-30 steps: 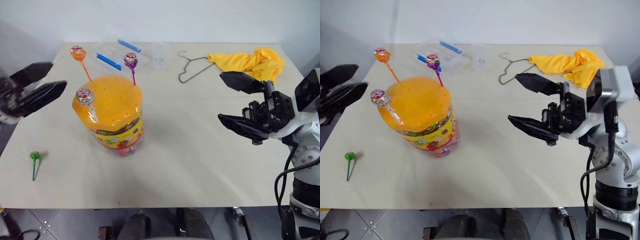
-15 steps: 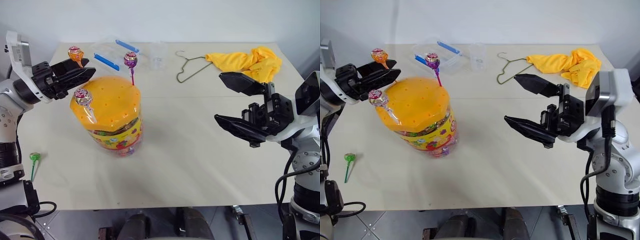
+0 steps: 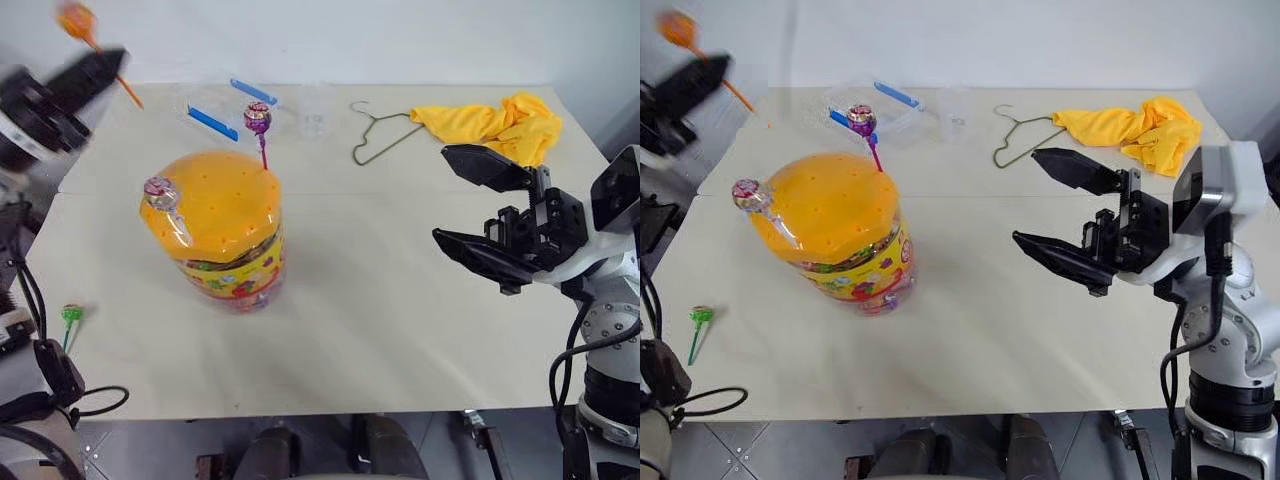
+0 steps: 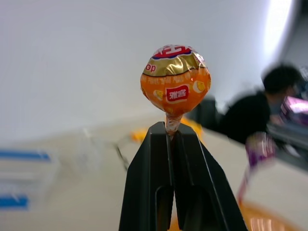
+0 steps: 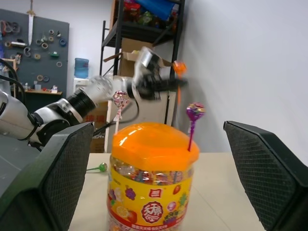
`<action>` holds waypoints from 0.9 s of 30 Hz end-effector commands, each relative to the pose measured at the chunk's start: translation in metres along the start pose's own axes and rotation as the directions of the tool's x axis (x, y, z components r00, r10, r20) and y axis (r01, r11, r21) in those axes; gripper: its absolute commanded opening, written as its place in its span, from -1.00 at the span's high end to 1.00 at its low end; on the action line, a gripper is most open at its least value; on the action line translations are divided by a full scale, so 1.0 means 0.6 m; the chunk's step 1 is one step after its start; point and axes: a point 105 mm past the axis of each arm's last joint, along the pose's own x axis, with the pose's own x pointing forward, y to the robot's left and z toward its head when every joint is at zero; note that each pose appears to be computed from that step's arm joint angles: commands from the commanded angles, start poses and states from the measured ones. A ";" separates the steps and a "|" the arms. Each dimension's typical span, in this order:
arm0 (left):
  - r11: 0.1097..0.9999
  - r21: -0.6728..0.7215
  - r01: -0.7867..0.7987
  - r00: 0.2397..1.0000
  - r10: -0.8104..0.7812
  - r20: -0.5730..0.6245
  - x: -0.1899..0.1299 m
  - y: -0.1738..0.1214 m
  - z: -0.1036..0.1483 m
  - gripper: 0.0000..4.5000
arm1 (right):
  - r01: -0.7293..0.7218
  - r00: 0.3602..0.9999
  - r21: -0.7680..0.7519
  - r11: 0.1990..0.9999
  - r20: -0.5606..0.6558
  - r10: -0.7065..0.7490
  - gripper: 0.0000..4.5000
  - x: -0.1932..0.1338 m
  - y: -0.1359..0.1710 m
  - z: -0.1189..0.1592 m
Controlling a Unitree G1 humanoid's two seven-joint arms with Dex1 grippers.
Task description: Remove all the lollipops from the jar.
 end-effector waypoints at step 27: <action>0.846 0.042 -0.531 0.576 0.397 -0.714 -0.342 -0.058 -0.283 0.70 | -0.207 0.970 0.093 0.974 -0.113 0.216 -1.00 -0.016 0.027 -0.074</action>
